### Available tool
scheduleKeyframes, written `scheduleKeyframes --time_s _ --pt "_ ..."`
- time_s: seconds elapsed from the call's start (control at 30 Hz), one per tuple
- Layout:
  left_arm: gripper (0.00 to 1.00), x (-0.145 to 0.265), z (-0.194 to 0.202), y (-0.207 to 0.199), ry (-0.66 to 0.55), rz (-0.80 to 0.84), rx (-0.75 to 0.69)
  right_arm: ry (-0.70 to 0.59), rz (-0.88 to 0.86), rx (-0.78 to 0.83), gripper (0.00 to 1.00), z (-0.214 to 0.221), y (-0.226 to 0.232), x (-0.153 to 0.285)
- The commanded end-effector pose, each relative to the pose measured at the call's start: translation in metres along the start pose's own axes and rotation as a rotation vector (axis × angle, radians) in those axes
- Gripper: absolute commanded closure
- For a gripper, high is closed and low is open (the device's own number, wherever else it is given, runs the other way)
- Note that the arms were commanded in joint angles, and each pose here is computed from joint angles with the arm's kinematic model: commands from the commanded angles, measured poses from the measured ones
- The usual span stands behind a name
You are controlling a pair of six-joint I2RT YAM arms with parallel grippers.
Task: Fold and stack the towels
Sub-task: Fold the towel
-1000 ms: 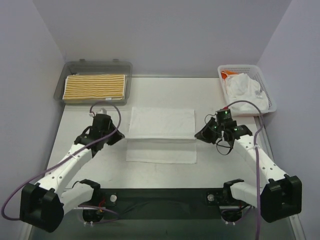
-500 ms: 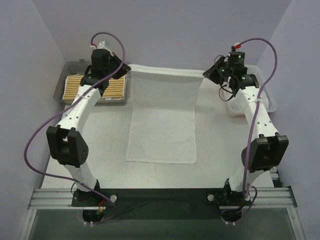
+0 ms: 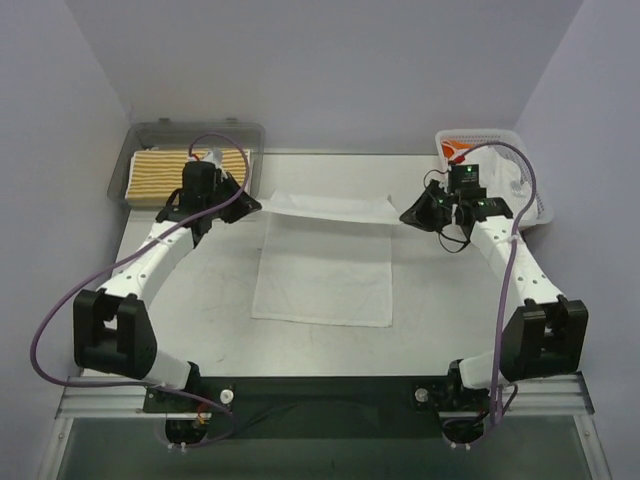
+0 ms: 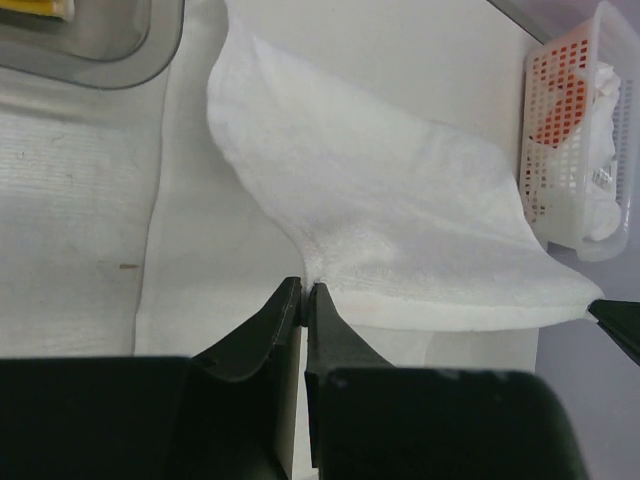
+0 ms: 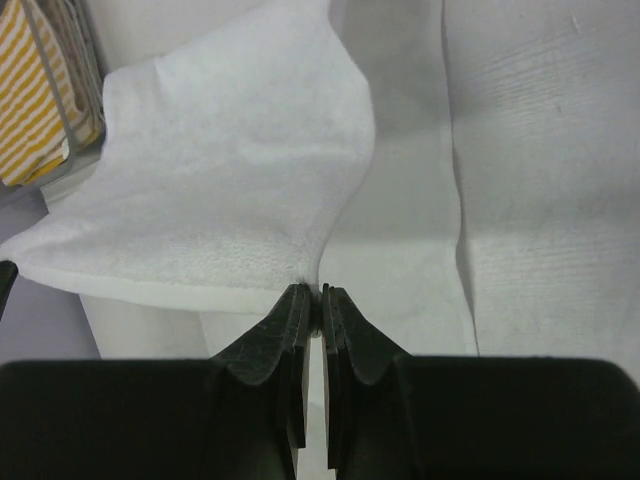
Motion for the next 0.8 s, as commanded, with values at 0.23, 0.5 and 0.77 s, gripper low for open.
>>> scheduleKeyframes --time_s 0.23,0.5,0.77 --pt "1.00 0.070 0.061 0.047 0.015 0.024 0.004 0.107 -0.065 -0.036 1.00 0.096 -0.016 0.040" --pt "1.00 0.067 0.142 0.122 0.166 -0.099 0.062 0.354 0.103 -0.076 1.00 0.196 -0.062 0.012" --pt "1.00 0.062 0.170 0.156 0.226 -0.217 0.026 0.433 0.186 -0.102 1.00 0.218 -0.082 -0.001"
Point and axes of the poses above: each gripper's point midway between its finger pads, its own x axis back along the fingers, its own y axis along the line the jaws close on, z = x × y, the point moved 6 cm from there along x, back along the fingers, and after that the axes turned 10 degrees about x, right-handed, at the moved point
